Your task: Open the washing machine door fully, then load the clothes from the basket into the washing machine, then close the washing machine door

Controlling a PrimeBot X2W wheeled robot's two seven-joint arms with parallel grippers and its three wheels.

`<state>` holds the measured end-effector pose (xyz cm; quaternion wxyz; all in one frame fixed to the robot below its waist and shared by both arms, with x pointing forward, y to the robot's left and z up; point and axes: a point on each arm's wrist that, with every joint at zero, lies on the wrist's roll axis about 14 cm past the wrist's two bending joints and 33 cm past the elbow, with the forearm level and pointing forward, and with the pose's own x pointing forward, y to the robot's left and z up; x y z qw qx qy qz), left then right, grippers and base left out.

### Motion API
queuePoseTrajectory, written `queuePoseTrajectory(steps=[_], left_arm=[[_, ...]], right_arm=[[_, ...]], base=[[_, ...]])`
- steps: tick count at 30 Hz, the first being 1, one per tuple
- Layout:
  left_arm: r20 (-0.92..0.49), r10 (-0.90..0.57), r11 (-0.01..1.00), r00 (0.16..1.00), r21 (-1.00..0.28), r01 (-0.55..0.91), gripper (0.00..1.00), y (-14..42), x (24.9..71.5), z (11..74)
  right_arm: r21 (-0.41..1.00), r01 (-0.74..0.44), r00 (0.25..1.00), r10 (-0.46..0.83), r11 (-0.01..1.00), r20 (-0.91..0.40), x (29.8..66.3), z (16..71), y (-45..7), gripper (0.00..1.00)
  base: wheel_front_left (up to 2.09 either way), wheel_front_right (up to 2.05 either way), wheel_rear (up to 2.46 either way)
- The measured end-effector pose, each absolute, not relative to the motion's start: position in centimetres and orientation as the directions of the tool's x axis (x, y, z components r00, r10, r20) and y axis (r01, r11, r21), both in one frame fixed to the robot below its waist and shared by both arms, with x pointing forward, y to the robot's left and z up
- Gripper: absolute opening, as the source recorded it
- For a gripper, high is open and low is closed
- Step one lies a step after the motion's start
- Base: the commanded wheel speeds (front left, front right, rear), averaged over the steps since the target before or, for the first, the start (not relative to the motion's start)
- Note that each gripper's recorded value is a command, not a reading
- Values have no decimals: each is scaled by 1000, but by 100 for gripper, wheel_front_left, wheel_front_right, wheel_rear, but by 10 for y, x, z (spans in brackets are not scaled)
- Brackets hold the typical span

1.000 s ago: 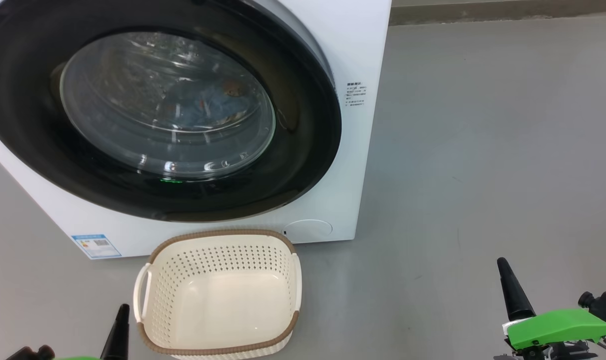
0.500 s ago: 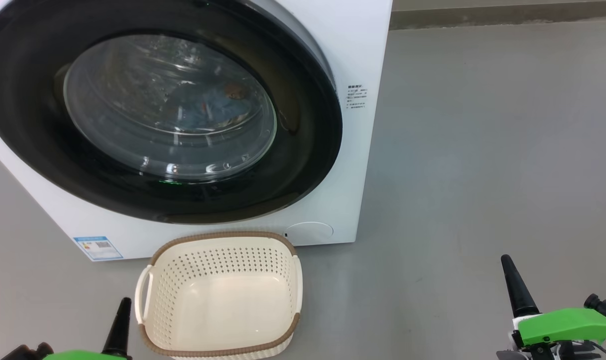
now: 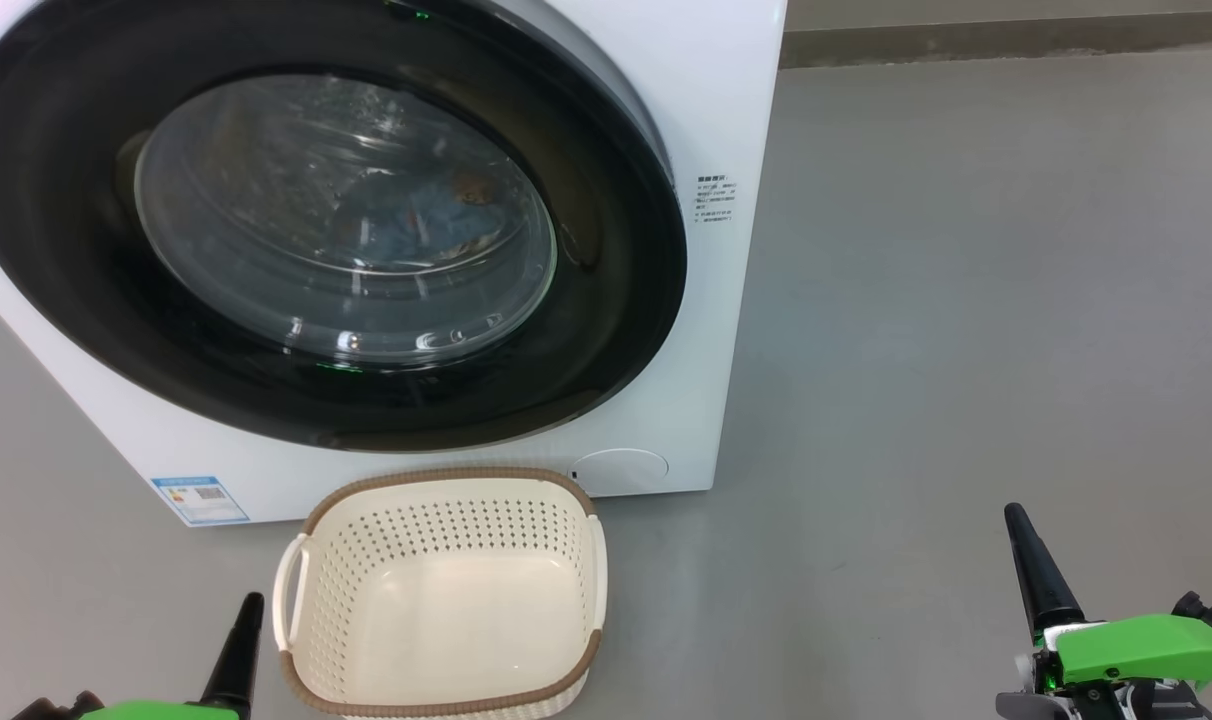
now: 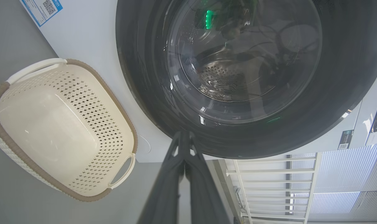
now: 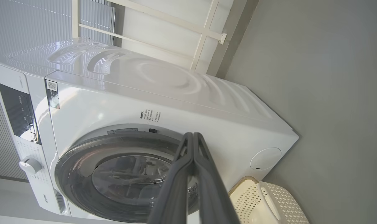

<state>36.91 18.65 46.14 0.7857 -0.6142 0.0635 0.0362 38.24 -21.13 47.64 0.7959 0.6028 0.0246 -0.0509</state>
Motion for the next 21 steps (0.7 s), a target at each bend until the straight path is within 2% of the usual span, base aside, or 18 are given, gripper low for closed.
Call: queuePoseTrajectory(steps=[21], left_arm=[[-99, -26, 38, 995, -994, -98, 0, 187, 374, 475]], right_arm=[[997, 61, 998, -32, 45, -59, 384, 489, -208, 0]], base=[[0, 0, 0]])
